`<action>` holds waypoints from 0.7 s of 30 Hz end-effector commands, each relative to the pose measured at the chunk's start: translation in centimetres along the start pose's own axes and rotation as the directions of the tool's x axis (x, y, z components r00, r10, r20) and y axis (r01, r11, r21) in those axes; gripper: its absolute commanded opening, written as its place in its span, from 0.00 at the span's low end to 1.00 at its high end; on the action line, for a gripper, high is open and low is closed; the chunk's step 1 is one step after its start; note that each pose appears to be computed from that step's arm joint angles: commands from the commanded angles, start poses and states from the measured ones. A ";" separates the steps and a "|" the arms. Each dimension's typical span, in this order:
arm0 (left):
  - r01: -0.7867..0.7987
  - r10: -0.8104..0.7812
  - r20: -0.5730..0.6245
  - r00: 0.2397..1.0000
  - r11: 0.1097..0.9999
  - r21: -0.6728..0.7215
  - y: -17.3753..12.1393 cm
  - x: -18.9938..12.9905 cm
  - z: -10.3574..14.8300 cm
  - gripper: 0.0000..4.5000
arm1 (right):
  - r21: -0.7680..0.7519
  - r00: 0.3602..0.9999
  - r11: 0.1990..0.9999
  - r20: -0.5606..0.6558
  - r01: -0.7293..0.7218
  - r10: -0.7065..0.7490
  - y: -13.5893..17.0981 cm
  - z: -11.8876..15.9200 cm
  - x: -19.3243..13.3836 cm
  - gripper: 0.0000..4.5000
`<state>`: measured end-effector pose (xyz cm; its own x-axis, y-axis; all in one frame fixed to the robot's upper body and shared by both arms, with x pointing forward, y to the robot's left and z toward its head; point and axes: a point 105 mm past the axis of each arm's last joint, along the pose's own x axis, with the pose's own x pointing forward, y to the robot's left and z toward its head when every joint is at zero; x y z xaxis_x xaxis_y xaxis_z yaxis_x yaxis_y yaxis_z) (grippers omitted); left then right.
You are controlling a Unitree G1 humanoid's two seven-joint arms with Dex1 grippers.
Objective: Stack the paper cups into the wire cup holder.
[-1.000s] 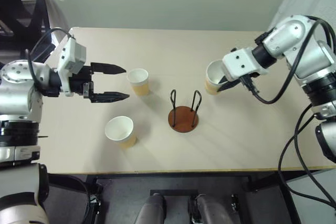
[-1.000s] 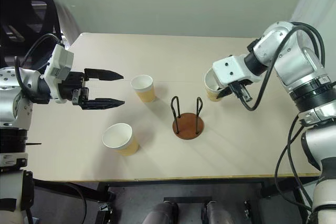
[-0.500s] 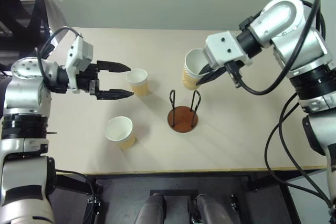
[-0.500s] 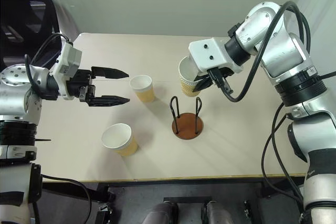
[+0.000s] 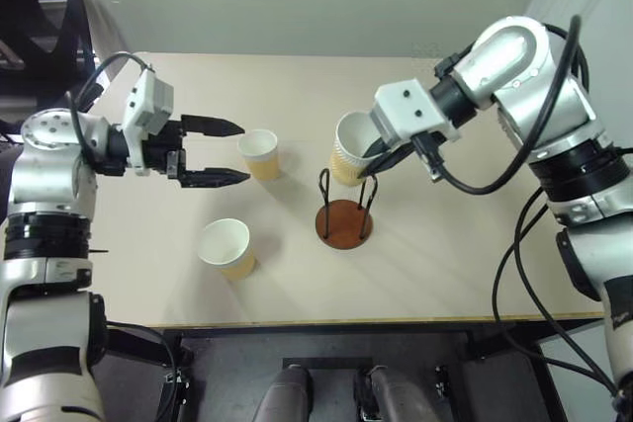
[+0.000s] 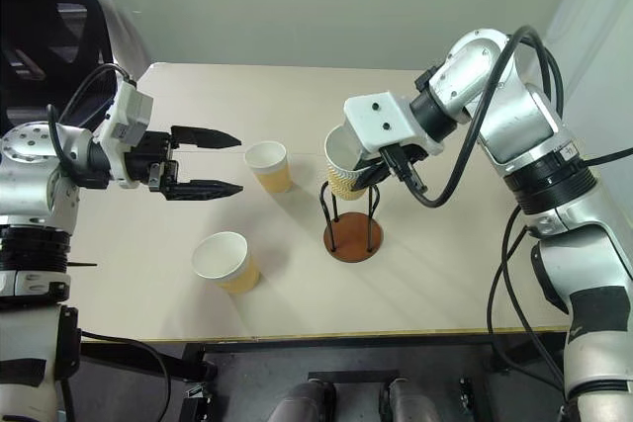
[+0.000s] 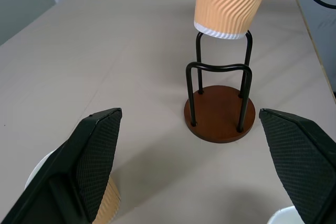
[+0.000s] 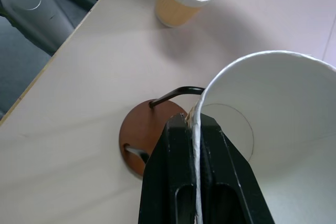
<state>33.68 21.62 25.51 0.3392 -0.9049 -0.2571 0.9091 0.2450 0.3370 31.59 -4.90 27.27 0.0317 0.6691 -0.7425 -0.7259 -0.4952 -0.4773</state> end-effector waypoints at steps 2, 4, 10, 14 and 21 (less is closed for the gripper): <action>-0.015 0.014 0.002 1.000 0.998 0.055 -0.1 -1.0 1.1 1.00 | -0.039 1.000 0.999 -0.017 -0.011 0.010 0.0 0.2 0.3 0.01; -0.019 0.019 0.000 1.000 0.998 0.055 -0.1 -1.2 1.1 1.00 | -0.046 1.000 0.999 -0.026 -0.015 0.014 0.0 -0.1 0.5 0.01; -0.028 0.028 -0.005 1.000 0.998 0.058 -0.1 -1.4 1.1 1.00 | -0.064 0.999 0.998 -0.032 -0.014 0.012 -0.1 -0.3 0.9 0.20; -0.030 0.030 -0.003 1.000 0.998 0.055 -0.1 -1.5 1.1 1.00 | -0.063 1.000 0.998 -0.023 -0.009 0.007 -0.2 -0.3 1.0 0.50; -0.094 0.091 0.065 0.994 0.995 0.042 0.6 -1.4 1.8 1.00 | 0.013 0.988 0.993 0.105 0.116 -0.117 -2.0 0.7 0.2 0.89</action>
<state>33.61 22.33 25.93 0.3838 -0.8973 -0.2180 0.8894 0.2956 0.3487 32.58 -3.28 26.22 0.0203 0.7127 -0.7011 -0.7346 -0.4651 -0.4940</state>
